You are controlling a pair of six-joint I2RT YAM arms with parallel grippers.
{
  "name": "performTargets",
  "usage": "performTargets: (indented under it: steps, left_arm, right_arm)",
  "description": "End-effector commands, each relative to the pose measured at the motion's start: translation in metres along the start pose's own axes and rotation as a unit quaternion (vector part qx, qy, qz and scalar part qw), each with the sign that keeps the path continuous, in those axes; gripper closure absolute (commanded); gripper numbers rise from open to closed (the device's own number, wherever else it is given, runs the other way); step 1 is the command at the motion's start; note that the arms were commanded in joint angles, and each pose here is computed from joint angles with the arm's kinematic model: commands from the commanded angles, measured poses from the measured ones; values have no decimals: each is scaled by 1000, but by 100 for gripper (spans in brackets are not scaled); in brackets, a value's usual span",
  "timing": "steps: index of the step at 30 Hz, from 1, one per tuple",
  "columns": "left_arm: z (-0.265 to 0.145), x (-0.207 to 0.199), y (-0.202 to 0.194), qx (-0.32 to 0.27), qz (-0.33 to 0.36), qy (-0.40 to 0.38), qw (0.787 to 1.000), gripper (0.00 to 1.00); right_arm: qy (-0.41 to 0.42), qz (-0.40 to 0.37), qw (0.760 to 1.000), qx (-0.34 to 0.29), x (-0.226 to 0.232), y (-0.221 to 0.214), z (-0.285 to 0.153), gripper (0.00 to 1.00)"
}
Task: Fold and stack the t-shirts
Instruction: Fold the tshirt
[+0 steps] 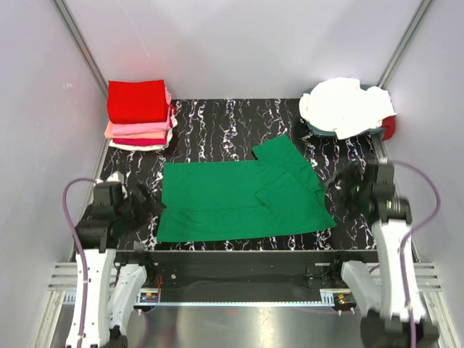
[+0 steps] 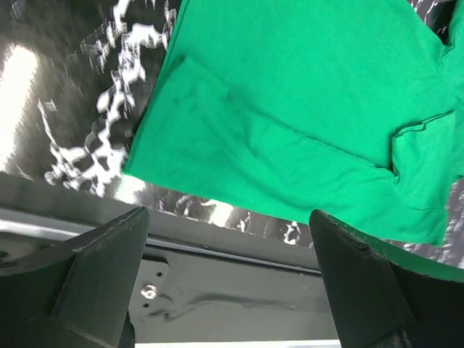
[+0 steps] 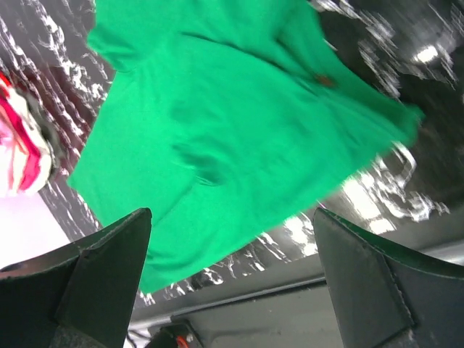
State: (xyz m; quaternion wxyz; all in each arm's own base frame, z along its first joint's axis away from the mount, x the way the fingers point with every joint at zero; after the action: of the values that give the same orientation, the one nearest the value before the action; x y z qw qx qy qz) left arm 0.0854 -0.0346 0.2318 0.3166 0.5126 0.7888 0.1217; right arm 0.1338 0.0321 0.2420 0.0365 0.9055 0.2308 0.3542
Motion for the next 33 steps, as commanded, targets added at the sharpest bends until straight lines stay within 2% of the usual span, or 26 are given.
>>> performTargets:
  steps: [1, 2, 3, 4, 5, 6, 7, 8, 10, 11, 13, 16, 17, 19, 20, 29, 33]
  left_arm:
    - [-12, -10, 36, -67, 95, -4, 993, 1]
    - [-17, -12, 43, -83, 104, -1, 991, 1]
    - [-17, -12, 47, -88, 118, 8, 989, 1]
    - [-17, -11, 53, -101, 125, 18, 987, 1]
    - [-16, -10, 55, -104, 130, 24, 986, 1]
    - [-13, -10, 56, -104, 137, 27, 985, 1]
    - [-11, -9, 59, -111, 149, 31, 982, 1]
    - [-9, -9, 58, -107, 147, 29, 983, 1]
    - [-5, -13, 60, -102, 155, 6, 983, 1]
    - [0, -13, 56, -95, 153, -3, 984, 1]
    - [2, -18, 55, -99, 153, -41, 982, 1]
    - [7, -19, 48, -95, 154, -66, 981, 1]
    - [6, -19, 48, -98, 157, -69, 980, 1]
    - [4, -20, 47, -103, 160, -78, 979, 1]
    - [4, -20, 46, -102, 161, -79, 979, 1]
    - [7, -18, 47, -99, 153, -74, 981, 1]
    - [8, -17, 47, -96, 150, -72, 981, 1]
  right_arm:
    - [64, -82, 994, 14, 62, 37, 24, 0]
    - [52, -90, 994, 29, 76, 46, 50, 0]
    - [59, -120, 990, 32, 88, 52, 60, 0]
    - [82, -151, 985, 16, 120, 60, 57, 0]
    - [37, -160, 986, 31, 127, 66, 88, 0]
    - [25, -197, 980, 24, 140, 69, 100, 0]
    - [48, -218, 975, 2, 174, 79, 97, 1]
    - [5, -234, 972, 30, 178, 73, 132, 2]
    - [14, -264, 964, 5, 214, 84, 147, 4]
    - [-28, -270, 962, 32, 210, 78, 186, 5]
    - [-49, -284, 957, 35, 223, 81, 224, 10]
    - [-57, -308, 950, 13, 241, 78, 252, 13]
    - [-80, -317, 945, 24, 232, 72, 279, 13]
    - [-81, -328, 941, 10, 241, 69, 292, 13]
    - [-96, -334, 938, 23, 231, 64, 315, 13]
    - [-119, -358, 926, 18, 214, 42, 377, 15]
    - [-125, -360, 924, 27, 209, 34, 384, 32]
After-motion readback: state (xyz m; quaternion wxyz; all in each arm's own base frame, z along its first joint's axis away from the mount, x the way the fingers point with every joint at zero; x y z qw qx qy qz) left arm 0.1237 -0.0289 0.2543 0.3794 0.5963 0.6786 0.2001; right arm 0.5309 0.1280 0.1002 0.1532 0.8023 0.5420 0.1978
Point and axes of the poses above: each gripper's point midway between its finger pads, its own z axis out along the fingers, its own x axis along the line the jaws close on, y = z × x, the point moved 9 cm from there along -z, back along the fingers, and after that the axes turned 11 degrees about z, right-handed, at the moved point
